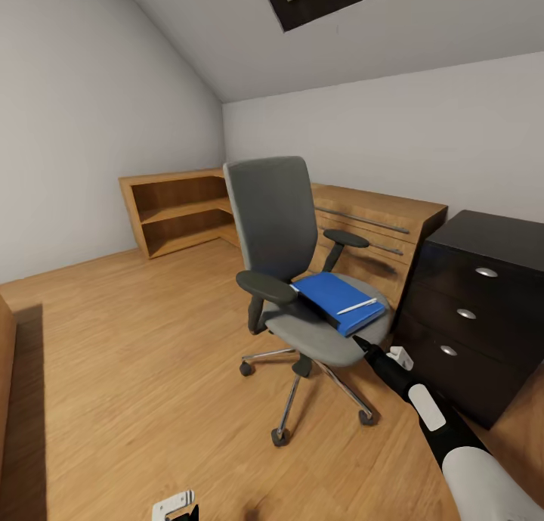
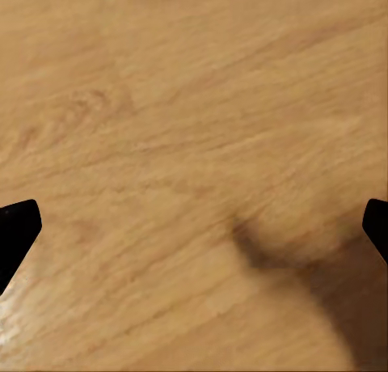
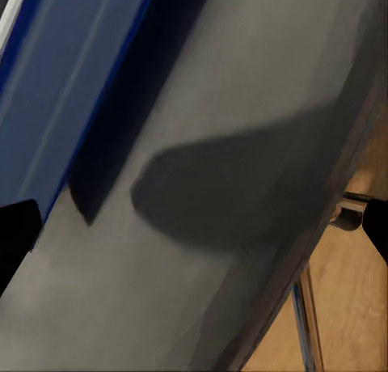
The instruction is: In the bedroom, organize the workspace by keeping the computer under the desk, ensuring the monitor is on the desk, placing the keyboard on the desk next to the monitor, placing the mouse on the desk next to the keyboard, moving the folder from the swivel chair onto the desk next to the mouse, stacking the notebook on top of the folder with the pen on top of the notebook, and positioning the swivel chair next to the desk.
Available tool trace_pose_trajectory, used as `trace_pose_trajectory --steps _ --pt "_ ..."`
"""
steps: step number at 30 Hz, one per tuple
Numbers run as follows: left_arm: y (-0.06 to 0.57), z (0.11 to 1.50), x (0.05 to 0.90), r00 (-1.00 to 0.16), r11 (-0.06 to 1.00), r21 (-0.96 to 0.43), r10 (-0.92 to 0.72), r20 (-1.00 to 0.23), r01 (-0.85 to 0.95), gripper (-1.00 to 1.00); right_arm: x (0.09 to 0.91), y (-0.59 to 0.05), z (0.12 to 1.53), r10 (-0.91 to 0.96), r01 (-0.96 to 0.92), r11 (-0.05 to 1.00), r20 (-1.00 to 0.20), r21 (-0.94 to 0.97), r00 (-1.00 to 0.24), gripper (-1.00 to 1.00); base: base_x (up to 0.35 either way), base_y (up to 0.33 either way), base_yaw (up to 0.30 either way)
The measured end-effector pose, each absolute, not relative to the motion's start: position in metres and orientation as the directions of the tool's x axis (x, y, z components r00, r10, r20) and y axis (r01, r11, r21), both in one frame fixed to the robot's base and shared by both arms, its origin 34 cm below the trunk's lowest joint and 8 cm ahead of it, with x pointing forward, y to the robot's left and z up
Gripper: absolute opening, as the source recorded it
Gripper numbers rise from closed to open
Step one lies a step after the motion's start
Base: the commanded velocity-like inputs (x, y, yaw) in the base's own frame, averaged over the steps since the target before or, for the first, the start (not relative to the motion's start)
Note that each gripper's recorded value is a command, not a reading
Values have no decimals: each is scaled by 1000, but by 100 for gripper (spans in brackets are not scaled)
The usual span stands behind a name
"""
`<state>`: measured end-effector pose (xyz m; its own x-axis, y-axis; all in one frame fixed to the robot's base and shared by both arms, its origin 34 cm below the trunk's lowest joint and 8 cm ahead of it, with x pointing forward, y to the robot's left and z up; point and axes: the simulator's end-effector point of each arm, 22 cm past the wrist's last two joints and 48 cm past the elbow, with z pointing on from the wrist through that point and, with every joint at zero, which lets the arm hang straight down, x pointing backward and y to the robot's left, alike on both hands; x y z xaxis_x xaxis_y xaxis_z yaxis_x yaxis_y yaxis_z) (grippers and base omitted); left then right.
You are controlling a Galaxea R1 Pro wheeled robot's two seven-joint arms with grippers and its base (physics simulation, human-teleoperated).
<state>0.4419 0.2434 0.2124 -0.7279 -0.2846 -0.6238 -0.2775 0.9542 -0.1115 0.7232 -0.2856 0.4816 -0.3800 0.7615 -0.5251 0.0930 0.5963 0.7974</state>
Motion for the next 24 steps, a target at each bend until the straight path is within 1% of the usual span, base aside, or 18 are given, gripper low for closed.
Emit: trace_pose_trajectory --steps 13,24 --pt "243 212 442 -728 954 -112 -285 -624 -277 100 722 -285 480 758 95 601 -527 794 -384 100 276 92 0" --pt "243 212 442 -728 954 -111 -284 -624 -277 100 723 -284 481 763 93 593 -522 800 -380 100 208 31 0"
